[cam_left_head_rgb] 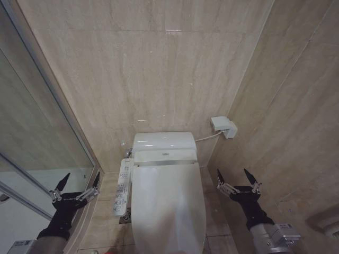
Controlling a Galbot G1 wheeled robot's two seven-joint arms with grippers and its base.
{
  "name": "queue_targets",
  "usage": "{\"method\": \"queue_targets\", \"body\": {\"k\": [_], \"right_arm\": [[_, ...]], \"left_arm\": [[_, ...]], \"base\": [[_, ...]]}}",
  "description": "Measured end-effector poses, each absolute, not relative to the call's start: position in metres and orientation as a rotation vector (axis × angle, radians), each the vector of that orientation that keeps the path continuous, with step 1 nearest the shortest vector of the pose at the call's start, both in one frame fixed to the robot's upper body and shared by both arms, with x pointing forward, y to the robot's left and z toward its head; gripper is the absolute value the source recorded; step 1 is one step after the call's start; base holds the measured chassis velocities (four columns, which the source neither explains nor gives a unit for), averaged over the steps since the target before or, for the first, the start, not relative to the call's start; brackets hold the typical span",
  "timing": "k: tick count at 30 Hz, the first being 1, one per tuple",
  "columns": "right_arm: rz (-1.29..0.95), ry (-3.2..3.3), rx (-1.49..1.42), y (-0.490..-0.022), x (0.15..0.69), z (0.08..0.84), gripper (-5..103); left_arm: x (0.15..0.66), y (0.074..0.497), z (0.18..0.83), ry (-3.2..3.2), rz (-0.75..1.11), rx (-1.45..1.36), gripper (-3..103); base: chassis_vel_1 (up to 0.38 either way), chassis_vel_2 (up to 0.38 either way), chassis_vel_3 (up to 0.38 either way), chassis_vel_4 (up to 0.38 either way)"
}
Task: Open the toilet lid, clean the toilet bowl with a toilet brush, close the toilet lid, and flush.
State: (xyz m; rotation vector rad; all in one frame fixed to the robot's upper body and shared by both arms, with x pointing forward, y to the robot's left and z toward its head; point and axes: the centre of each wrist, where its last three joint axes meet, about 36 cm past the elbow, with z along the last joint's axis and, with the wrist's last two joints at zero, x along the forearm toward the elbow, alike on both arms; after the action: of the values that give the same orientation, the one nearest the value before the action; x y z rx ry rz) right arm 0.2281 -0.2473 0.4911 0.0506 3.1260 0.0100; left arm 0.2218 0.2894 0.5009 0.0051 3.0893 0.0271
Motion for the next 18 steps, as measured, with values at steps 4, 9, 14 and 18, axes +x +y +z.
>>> {"method": "queue_targets", "body": {"k": [4, 9, 14, 18], "right_arm": [[0.01, 3.126, 0.051, -0.247, 0.228, 0.491, 100], [0.01, 3.126, 0.051, -0.247, 0.228, 0.491, 100], [0.01, 3.126, 0.051, -0.247, 0.228, 0.491, 100], [0.01, 3.126, 0.051, -0.247, 0.228, 0.491, 100]], "left_arm": [[0.218, 0.288, 0.507, 3.118, 0.038, 0.032, 100], [0.213, 0.285, 0.515, 3.167, 0.055, 0.046, 100], [0.208, 0.282, 0.513, 3.206, 0.058, 0.043, 100], [0.206, 0.28, 0.512, 3.143, 0.047, 0.08, 100]], "base": [[0.0, 0.0, 0.0, 0.0], [0.0, 0.0, 0.0, 0.0], [0.0, 0.0, 0.0, 0.0], [0.0, 0.0, 0.0, 0.0]]}}
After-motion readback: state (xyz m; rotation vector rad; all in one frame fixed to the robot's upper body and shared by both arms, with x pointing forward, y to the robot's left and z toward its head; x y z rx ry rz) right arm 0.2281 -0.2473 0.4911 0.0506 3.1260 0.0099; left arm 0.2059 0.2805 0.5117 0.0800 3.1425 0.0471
